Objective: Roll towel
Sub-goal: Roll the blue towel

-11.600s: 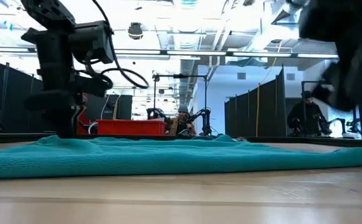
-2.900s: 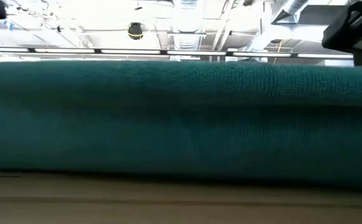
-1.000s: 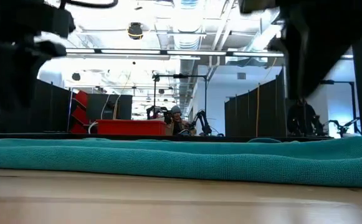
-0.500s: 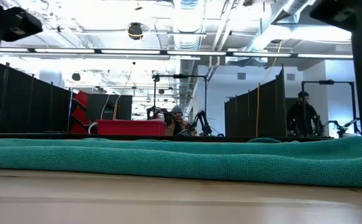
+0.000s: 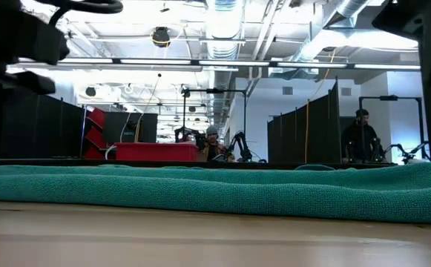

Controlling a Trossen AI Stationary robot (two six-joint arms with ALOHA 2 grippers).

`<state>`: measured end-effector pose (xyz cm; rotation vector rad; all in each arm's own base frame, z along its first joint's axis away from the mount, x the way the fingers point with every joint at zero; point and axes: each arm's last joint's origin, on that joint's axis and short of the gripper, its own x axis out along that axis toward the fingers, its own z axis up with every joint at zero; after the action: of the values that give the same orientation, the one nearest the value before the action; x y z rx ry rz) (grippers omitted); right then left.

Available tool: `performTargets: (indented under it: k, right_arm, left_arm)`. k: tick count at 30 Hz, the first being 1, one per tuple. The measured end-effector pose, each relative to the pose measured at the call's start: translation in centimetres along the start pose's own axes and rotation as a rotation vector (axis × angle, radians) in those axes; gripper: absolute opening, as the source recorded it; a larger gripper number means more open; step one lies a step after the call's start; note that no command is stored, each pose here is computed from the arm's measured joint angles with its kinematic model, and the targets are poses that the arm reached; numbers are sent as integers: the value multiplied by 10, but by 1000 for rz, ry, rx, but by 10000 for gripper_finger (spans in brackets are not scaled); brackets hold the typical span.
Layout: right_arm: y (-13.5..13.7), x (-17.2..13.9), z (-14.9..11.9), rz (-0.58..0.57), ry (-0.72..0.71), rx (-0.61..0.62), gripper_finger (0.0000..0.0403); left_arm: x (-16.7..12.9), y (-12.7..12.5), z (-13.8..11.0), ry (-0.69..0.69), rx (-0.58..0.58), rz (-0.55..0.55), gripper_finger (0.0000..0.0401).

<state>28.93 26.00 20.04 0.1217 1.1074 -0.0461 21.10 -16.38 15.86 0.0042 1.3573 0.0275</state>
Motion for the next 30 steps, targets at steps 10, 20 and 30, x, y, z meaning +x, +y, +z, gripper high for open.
performTargets:
  k: [10, 20, 30]
  right_arm:
    - [-15, -2, 13, -24, -7, 53, 123]
    - [-89, 19, 66, -44, 61, 213, 123]
    - [-132, 38, 89, -31, 83, 209, 123]
  left_arm:
    - [3, 8, 2, 20, -31, 13, 111]
    - [3, 9, 3, 19, -38, 14, 111]
    - [3, 10, 3, 19, -32, 17, 111]
